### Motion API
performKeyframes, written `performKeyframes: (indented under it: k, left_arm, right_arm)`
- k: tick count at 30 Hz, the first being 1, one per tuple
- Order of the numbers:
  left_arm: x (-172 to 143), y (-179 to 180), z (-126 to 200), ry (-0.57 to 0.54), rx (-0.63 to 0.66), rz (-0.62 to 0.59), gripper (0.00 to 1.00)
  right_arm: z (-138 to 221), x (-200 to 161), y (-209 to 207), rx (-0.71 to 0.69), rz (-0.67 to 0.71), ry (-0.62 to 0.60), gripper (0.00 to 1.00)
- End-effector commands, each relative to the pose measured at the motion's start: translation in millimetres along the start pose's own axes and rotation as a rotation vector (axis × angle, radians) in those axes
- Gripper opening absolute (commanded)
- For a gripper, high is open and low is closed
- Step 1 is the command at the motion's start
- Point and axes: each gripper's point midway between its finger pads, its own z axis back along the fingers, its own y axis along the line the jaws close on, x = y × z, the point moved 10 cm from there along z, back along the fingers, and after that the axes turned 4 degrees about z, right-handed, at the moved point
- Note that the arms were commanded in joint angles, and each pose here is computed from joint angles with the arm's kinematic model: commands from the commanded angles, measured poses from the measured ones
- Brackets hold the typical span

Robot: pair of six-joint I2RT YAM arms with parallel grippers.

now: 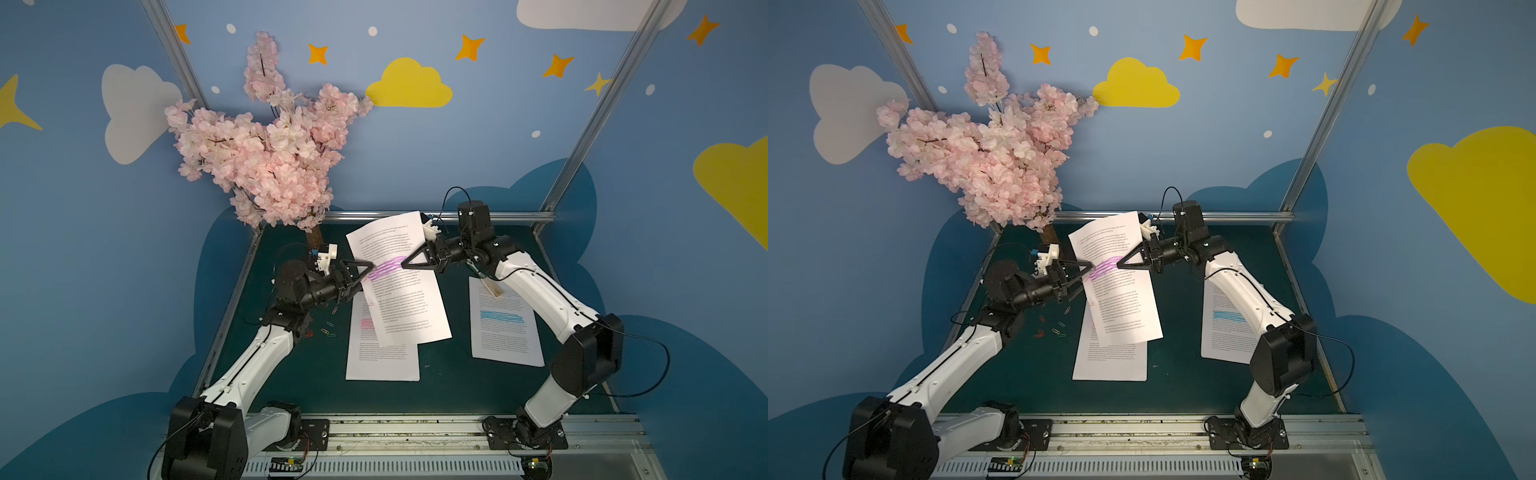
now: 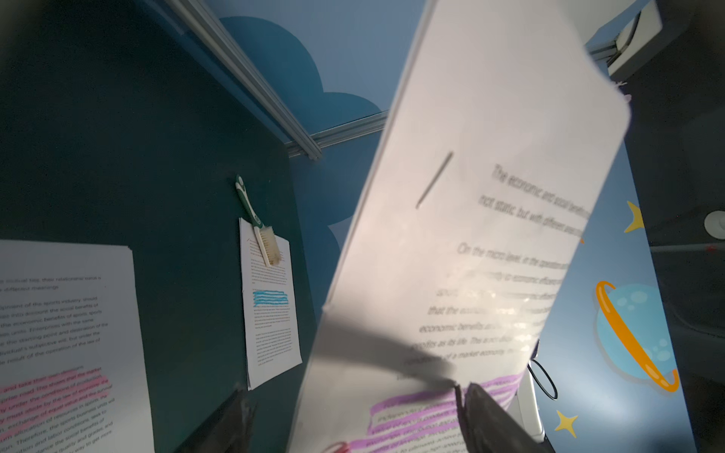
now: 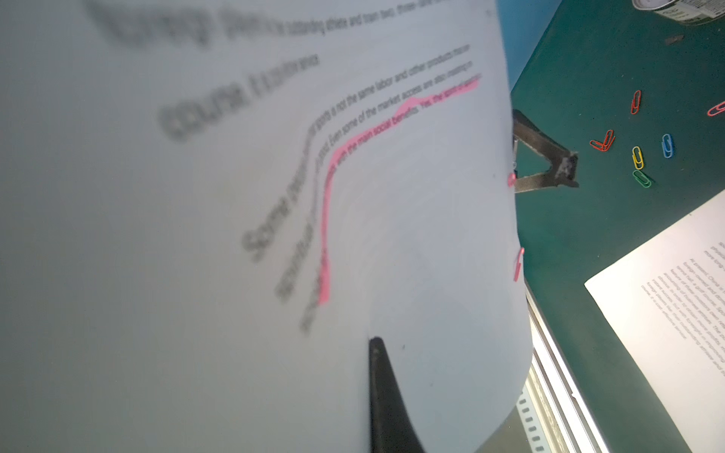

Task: Unclip the paperclips from the documents
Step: Remove the paper clip from the document.

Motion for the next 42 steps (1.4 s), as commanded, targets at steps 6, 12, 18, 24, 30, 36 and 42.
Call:
performKeyframes:
  k: [6, 12, 18, 24, 30, 36, 42]
  left_arm:
    - [-2.9, -13.2, 4.7, 0.003, -0.034, -0.048, 0.4]
    - [-2.8, -13.0, 10.1, -0.012, -0.015, -0.05, 0.37]
    - [-3.4, -16.9, 20.3, -0.064, 0.013, -0.067, 0.27]
    - [-1.5, -20.1, 19.4, -0.051, -0.004, -0.055, 0.23]
    - [-1.4, -22.5, 19.3, -0.051, -0.005, -0.057, 0.11]
    - [-2.5, -22.7, 20.7, -0.056, 0.007, -0.063, 0.02]
    - [-4.1, -24.7, 22.6, -0.058, 0.019, -0.078, 0.02]
  right_arm:
    - [15.7, 6.3, -17.4, 0.007, 0.004, -0.022, 0.0]
    - [30.3, 3.5, -21.5, -0.004, -0.011, -0.044, 0.0]
    - [32.7, -3.5, -24.7, 0.0, -0.027, -0.038, 0.0]
    - [30.5, -5.4, -24.6, 0.0, -0.026, -0.032, 0.0]
    - [30.4, -6.2, -23.6, -0.005, -0.021, -0.034, 0.0]
    - [32.4, -7.6, -23.6, -0.009, -0.019, -0.039, 0.0]
    - [35.7, -9.3, -23.8, -0.013, -0.021, -0.045, 0.0]
